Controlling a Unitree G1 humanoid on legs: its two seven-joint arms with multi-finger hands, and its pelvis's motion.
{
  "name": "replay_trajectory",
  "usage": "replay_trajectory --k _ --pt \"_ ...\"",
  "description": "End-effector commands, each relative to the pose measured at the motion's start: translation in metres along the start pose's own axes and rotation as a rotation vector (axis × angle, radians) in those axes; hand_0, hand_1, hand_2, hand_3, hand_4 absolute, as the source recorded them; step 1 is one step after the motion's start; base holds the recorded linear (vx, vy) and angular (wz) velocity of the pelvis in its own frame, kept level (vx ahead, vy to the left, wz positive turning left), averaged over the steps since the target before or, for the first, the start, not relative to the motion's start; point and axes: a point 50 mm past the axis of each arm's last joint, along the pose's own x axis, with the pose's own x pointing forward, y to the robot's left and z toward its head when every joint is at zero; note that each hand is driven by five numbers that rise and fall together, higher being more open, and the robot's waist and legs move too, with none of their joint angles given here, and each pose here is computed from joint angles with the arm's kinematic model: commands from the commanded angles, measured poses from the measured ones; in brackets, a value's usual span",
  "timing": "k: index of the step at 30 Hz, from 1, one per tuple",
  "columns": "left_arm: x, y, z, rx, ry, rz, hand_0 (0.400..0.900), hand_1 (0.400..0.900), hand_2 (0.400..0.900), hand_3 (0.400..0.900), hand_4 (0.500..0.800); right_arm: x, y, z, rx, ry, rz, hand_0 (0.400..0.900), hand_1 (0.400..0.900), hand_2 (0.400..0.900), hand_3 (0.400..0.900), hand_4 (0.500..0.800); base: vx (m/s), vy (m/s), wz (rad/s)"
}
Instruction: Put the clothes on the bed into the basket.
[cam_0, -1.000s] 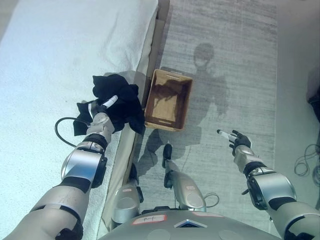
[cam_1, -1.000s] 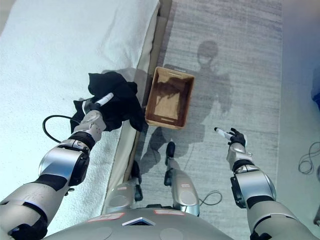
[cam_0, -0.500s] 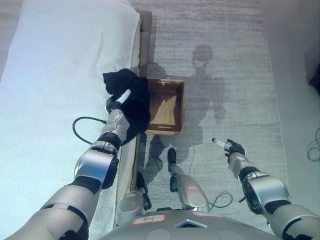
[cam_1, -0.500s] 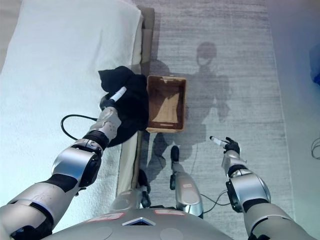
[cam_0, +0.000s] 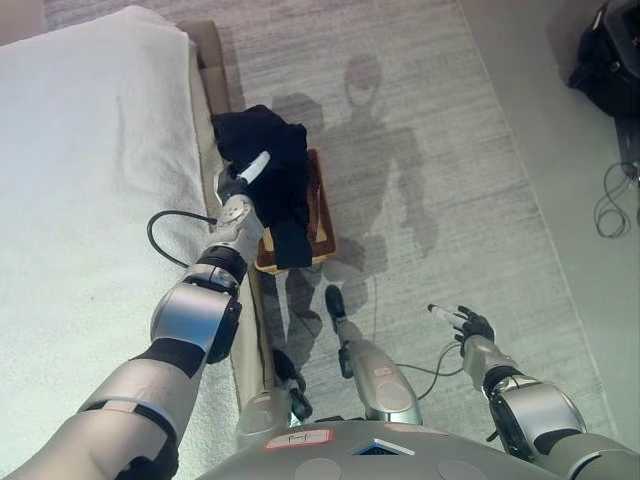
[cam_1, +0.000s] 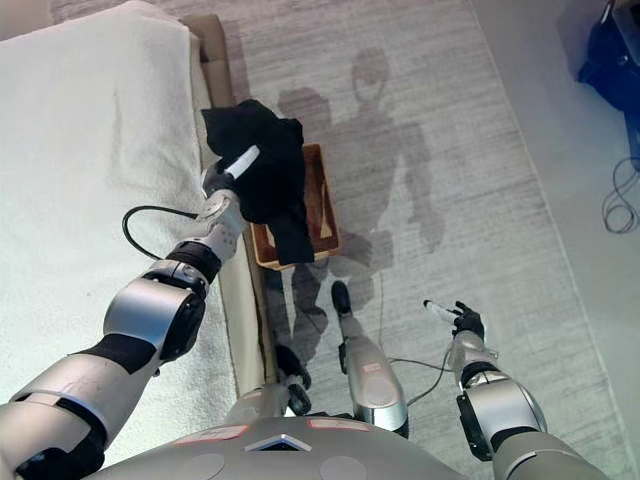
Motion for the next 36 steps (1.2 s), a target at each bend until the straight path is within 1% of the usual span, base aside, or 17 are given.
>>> replay_trajectory --k 1,2,3,4,7,9,12,14,16,22,25,29,30,34,36 --pt "-0.003 -0.016 0.117 0.029 -0.361 -0.045 0.400 0.400 0.400 0.400 0.500 0.004 -0.021 0.040 0.021 -0.126 -0.066 0.900 0.900 0.900 0.900 0.800 0.068 -0.050 -0.17" --pt "-0.002 -0.012 0.117 0.038 -0.352 -0.033 0.453 0.453 0.453 0.453 0.532 0.004 -0.021 0.037 0.021 -0.119 -0.064 0.900 0.900 0.900 0.900 0.800 0.052 -0.038 -0.11" --pt "-0.002 -0.012 0.117 0.038 -0.352 -0.033 0.900 0.900 0.900 0.900 0.800 0.004 -0.020 0.037 0.021 -0.119 -0.063 0.900 0.900 0.900 0.900 0.800 0.054 -0.032 -0.10" --pt "-0.001 -0.008 0.123 0.027 -0.361 -0.033 0.900 0.900 0.900 0.900 0.800 0.004 -0.019 0.034 0.020 -0.114 -0.057 0.900 0.900 0.900 0.900 0.800 0.051 -0.034 -0.07" --pt "0.000 -0.004 0.123 0.037 -0.357 -0.023 0.900 0.900 0.900 0.900 0.800 0.003 -0.018 0.030 0.016 -0.106 -0.054 0.900 0.900 0.900 0.900 0.800 0.051 -0.039 -0.01" --pt "0.000 -0.003 0.120 0.014 -0.337 -0.021 0.900 0.900 0.900 0.900 0.800 0.003 -0.017 0.029 0.018 -0.104 -0.050 0.900 0.900 0.900 0.900 0.800 0.051 -0.039 0.05" --pt "0.002 0.000 0.117 0.020 -0.313 -0.026 0.900 0.900 0.900 0.900 0.800 0.003 -0.014 0.030 0.015 -0.105 -0.040 0.900 0.900 0.900 0.900 0.800 0.000 0.000 0.00" --pt "0.003 0.003 0.116 0.046 -0.298 -0.017 0.900 0.900 0.900 0.900 0.800 0.003 -0.014 0.029 0.011 -0.100 -0.039 0.900 0.900 0.900 0.900 0.800 0.020 -0.027 0.07" --pt "0.005 0.002 0.109 0.073 -0.268 -0.037 0.900 0.900 0.900 0.900 0.800 0.003 -0.015 0.029 0.004 -0.096 -0.039 0.900 0.900 0.900 0.900 0.800 0.018 -0.023 0.08" --pt "0.008 0.011 0.098 0.231 -0.200 -0.068 0.900 0.900 0.900 0.900 0.800 0.004 -0.021 0.029 -0.033 -0.068 -0.039 0.900 0.900 0.900 0.900 0.800 0.004 -0.013 0.05" --pt "0.008 0.008 0.093 0.261 -0.186 -0.090 0.900 0.900 0.900 0.900 0.800 0.005 -0.023 0.029 -0.040 -0.061 -0.037 0.900 0.900 0.900 0.900 0.800 -0.009 -0.008 0.07" --pt "0.010 0.011 0.074 0.336 -0.149 -0.104 0.900 0.900 0.900 0.900 0.800 0.005 -0.023 0.028 -0.058 -0.054 -0.025 0.900 0.900 0.900 0.900 0.800 -0.019 -0.013 0.16" --pt "0.010 0.011 0.065 0.330 -0.135 -0.106 0.900 0.900 0.900 0.900 0.800 0.005 -0.023 0.027 -0.053 -0.051 -0.024 0.900 0.900 0.900 0.900 0.800 -0.019 -0.022 0.24" --pt "0.008 0.020 0.016 0.348 -0.050 -0.117 0.900 0.900 0.900 0.900 0.800 0.005 -0.028 0.026 -0.040 -0.045 -0.029 0.900 0.900 0.900 0.900 0.800 -0.015 -0.023 0.36" --pt "0.003 0.026 -0.017 0.362 0.007 -0.133 0.900 0.900 0.900 0.900 0.800 0.005 -0.030 0.027 -0.031 -0.044 -0.030 0.900 0.900 0.900 0.900 0.800 -0.021 -0.015 0.43"
